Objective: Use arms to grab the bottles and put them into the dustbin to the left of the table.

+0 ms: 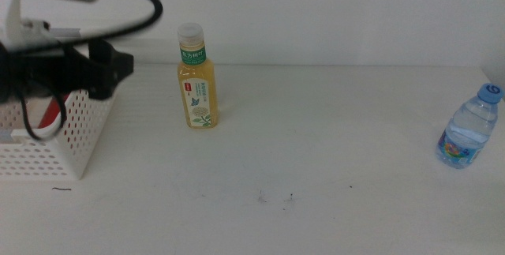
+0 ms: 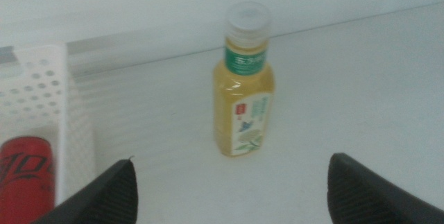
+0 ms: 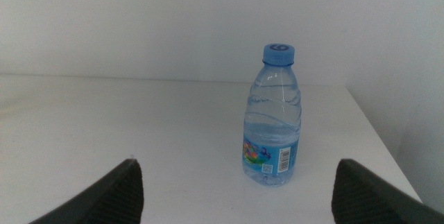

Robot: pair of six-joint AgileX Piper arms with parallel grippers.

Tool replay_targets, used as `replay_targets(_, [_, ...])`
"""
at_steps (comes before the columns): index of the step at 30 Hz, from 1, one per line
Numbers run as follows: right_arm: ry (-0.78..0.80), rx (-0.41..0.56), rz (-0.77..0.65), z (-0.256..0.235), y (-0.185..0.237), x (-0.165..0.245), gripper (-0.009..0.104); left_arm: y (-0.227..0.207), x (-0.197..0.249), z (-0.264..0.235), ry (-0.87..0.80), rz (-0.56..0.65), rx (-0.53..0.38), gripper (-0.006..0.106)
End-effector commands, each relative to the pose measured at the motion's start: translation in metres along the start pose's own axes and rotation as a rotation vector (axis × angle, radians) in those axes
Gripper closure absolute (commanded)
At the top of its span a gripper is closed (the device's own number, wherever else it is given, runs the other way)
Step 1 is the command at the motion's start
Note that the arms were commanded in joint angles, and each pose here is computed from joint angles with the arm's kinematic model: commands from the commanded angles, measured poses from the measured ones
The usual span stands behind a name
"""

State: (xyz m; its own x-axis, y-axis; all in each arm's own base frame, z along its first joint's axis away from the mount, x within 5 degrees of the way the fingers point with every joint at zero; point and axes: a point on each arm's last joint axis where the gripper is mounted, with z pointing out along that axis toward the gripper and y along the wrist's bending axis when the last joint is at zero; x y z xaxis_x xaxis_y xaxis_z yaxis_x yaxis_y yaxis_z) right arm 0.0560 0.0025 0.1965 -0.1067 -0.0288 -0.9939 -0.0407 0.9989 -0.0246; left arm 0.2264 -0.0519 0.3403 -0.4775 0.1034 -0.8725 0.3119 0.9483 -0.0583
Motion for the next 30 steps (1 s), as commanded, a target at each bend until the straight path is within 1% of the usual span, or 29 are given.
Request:
replay_targets(1, [-0.01, 0.009, -0.007, 0.0, -0.001, 0.0, 0.012, -0.008, 0.007, -0.005, -0.057, -0.018, 0.013, 0.007])
replay_targets(11, [-0.01, 0.009, -0.007, 0.0, -0.001, 0.0, 0.012, -0.02, 0.043, -0.014, -0.049, -0.033, 0.057, 0.007])
replay_targets(14, [-0.01, 0.009, -0.007, 0.0, -0.001, 0.0, 0.012, -0.025, 0.048, -0.019, -0.051, -0.018, 0.079, 0.007])
replay_targets(19, [-0.01, 0.009, -0.007, 0.0, -0.001, 0.0, 0.012, -0.033, 0.058, -0.02, -0.121, 0.034, 0.087, 0.007])
replay_targets(22, [-0.01, 0.009, -0.007, 0.0, -0.001, 0.0, 0.012, -0.038, 0.071, -0.014, -0.203, 0.032, 0.082, 0.007])
replay_targets(25, [-0.01, 0.009, -0.007, 0.0, -0.001, 0.0, 0.012, -0.042, 0.086, -0.011, -0.258, 0.003, 0.09, 0.007])
replay_targets(30, [-0.01, 0.009, -0.007, 0.0, -0.001, 0.0, 0.012, -0.04, 0.109, -0.008, -0.303, 0.037, 0.073, 0.007])
